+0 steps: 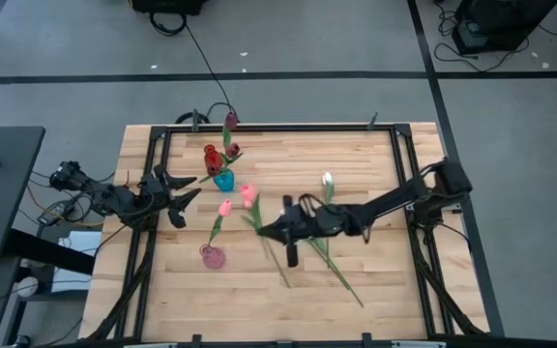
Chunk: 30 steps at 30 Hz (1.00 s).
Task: Sort flowers into vase by color
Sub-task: Put the right pink flower into the purple vase
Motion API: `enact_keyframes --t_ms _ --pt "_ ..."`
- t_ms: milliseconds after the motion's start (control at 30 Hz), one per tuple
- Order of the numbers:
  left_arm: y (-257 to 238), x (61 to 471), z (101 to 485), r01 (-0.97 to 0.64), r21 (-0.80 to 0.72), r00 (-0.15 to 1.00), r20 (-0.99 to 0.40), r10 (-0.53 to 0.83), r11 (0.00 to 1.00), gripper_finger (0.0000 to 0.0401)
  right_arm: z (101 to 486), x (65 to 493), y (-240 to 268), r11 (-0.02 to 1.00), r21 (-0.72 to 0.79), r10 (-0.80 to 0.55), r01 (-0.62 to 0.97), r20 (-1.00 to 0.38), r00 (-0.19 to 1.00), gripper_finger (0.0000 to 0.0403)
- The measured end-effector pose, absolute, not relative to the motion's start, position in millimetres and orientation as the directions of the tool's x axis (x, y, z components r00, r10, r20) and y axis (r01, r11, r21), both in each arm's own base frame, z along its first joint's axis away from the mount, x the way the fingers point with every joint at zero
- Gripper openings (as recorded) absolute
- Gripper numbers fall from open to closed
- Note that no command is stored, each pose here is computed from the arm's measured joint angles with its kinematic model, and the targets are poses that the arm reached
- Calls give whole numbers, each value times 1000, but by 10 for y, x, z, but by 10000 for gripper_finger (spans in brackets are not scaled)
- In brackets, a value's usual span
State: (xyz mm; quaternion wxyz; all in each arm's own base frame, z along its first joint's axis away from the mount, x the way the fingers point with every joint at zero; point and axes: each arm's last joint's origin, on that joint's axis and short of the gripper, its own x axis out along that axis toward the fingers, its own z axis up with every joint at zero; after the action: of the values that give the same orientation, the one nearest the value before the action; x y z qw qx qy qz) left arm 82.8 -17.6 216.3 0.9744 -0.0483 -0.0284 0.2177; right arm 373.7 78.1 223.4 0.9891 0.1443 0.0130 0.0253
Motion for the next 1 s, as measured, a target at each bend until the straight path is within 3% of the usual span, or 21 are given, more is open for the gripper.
enact_keyframes --t_ms 333,700,1000 --pt "-176 828 2160 -423 -103 903 33 428 900 182 2486 4544 1069 968 117 210 -222 106 972 7" --pt "-176 829 2154 -423 -96 903 29 428 901 182 2748 4977 1361 969 -164 206 -184 134 969 7" --pt "-176 829 2153 -423 -95 904 28 427 901 182 2694 5138 1238 963 -233 170 -136 133 976 7"
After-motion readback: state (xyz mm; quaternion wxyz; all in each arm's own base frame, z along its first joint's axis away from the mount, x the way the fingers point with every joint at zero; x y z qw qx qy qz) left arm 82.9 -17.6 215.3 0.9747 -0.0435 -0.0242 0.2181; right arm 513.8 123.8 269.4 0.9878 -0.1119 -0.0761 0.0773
